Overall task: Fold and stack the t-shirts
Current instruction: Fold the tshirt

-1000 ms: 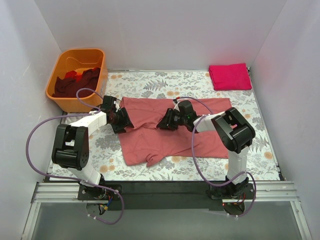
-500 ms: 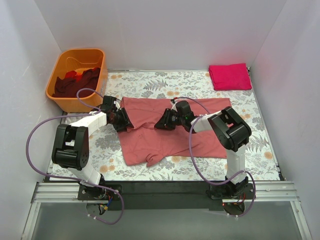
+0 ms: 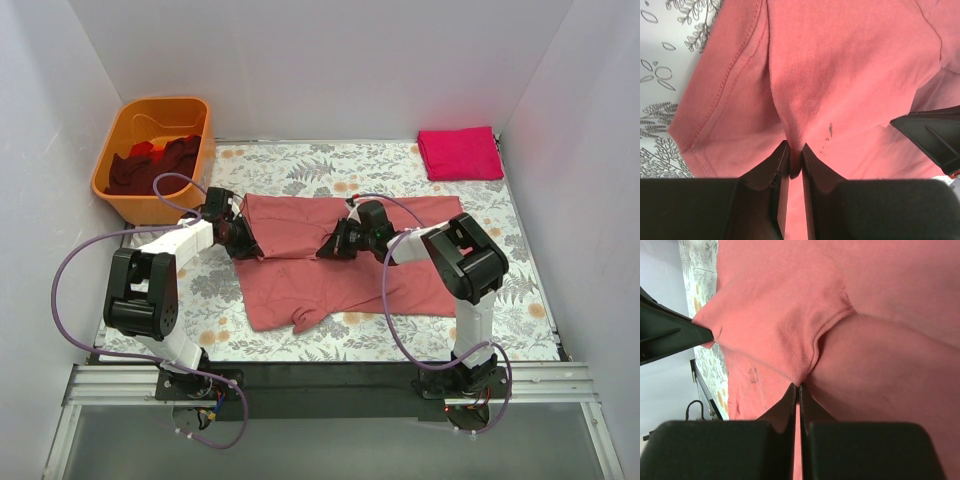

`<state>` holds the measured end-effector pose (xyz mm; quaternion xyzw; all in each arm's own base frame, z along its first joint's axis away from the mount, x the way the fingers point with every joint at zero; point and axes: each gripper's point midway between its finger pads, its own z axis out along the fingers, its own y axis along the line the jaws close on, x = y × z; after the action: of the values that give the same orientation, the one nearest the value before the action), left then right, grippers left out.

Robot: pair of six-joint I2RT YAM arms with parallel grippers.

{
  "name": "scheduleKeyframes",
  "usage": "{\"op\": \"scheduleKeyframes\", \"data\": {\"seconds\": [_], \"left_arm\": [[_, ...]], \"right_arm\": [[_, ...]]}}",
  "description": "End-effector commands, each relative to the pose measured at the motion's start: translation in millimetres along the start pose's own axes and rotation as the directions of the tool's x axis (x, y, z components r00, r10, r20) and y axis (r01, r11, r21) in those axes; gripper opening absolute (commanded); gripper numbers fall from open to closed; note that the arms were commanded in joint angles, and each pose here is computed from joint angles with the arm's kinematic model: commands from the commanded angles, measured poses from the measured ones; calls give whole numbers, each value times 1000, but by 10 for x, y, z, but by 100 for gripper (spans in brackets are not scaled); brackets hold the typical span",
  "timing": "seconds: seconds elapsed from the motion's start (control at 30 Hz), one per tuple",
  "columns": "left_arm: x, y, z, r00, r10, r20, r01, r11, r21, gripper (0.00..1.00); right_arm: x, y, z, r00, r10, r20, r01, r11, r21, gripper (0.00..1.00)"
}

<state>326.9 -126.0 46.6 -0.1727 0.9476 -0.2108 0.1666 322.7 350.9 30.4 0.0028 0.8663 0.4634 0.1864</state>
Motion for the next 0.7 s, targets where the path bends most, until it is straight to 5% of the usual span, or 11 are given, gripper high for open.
{"op": "scheduleKeyframes", "data": {"seconds": [0.0,0.37,0.57,0.67], "left_arm": [[40,-77,-125,999,-25,-27,25,1000,6,13],[282,65,-70,986,-99,-133,91,994,-62,11],[240,63,-146,988,-99,-120,89,992,-84,6],[171,61,-206,992,-82,-99,71,992,-102,17]], "right_arm": [[-82,94,-144,999,-48,-11,48,998,-31,1],[-111,-25,-130,985,-115,-126,123,991,61,1],[-249,41,-240,975,-186,-121,199,973,114,21],[-357,64,-409,966,-232,-115,249,954,166,31]]}}
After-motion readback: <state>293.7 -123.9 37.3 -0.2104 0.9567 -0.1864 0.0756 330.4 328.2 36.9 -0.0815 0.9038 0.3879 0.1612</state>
